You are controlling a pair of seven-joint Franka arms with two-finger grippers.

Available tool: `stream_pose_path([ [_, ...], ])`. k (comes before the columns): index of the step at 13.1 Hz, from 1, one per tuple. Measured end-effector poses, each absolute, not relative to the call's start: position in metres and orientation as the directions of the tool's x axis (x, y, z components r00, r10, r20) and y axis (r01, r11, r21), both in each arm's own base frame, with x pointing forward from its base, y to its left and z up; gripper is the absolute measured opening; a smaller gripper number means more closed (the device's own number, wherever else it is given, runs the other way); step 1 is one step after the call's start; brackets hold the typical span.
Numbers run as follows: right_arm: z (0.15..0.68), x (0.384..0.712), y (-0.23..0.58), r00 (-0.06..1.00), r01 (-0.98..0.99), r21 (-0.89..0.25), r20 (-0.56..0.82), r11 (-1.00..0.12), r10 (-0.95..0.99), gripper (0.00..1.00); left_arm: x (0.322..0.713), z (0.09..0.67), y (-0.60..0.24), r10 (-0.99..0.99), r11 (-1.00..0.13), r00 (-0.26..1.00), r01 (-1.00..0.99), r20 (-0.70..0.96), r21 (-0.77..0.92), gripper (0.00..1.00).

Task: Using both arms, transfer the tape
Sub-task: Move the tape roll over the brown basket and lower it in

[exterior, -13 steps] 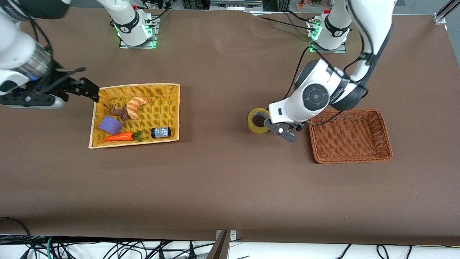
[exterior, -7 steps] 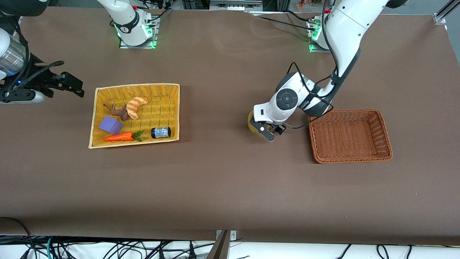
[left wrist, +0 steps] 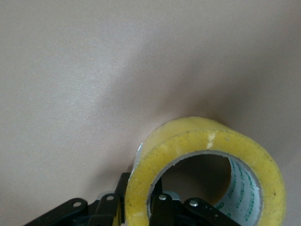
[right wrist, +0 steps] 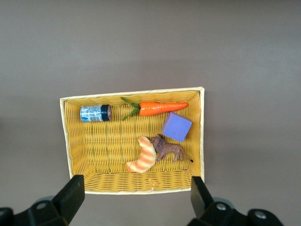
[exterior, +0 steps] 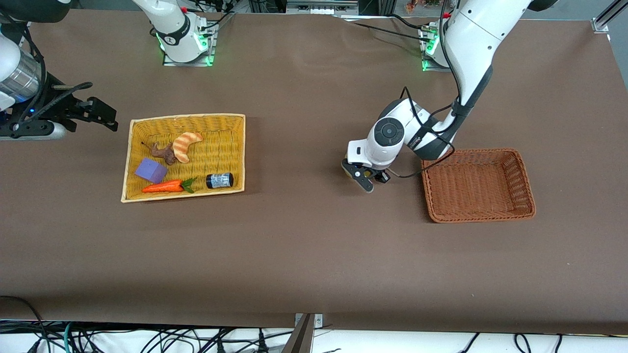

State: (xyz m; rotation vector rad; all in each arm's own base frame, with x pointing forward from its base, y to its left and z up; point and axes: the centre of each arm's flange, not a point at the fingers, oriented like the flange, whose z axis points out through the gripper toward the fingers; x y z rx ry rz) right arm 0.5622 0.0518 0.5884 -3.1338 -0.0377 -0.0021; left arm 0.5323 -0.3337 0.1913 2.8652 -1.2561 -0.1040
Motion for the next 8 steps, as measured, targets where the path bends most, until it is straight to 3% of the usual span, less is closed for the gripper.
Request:
stream_pose_path([
  [2, 0.593, 0.561, 0.054, 1.000, 0.028, -0.007, 0.016, -1.000, 0.028, 1.00, 0.539, 0.214, -0.330, -0.729, -0.682, 0.677, -0.731, -0.099, 0.020, 0.22],
  [4, 0.594, 0.562, 0.054, 0.999, 0.028, -0.008, 0.027, -1.000, 0.028, 1.00, 0.547, 0.272, -0.316, -0.697, -0.698, 0.687, -0.715, -0.207, -0.023, 0.22],
  [6, 0.592, 0.562, 0.055, 0.999, 0.029, -0.008, 0.023, -1.000, 0.028, 1.00, 0.561, 0.338, -0.276, -0.621, -0.747, 0.730, -0.662, -0.284, -0.067, 0.22],
  [8, 0.588, 0.561, 0.055, 0.999, 0.030, -0.008, 0.015, -1.000, 0.030, 1.00, 0.584, 0.369, -0.211, -0.538, -0.806, 0.781, -0.587, -0.317, -0.081, 0.22],
])
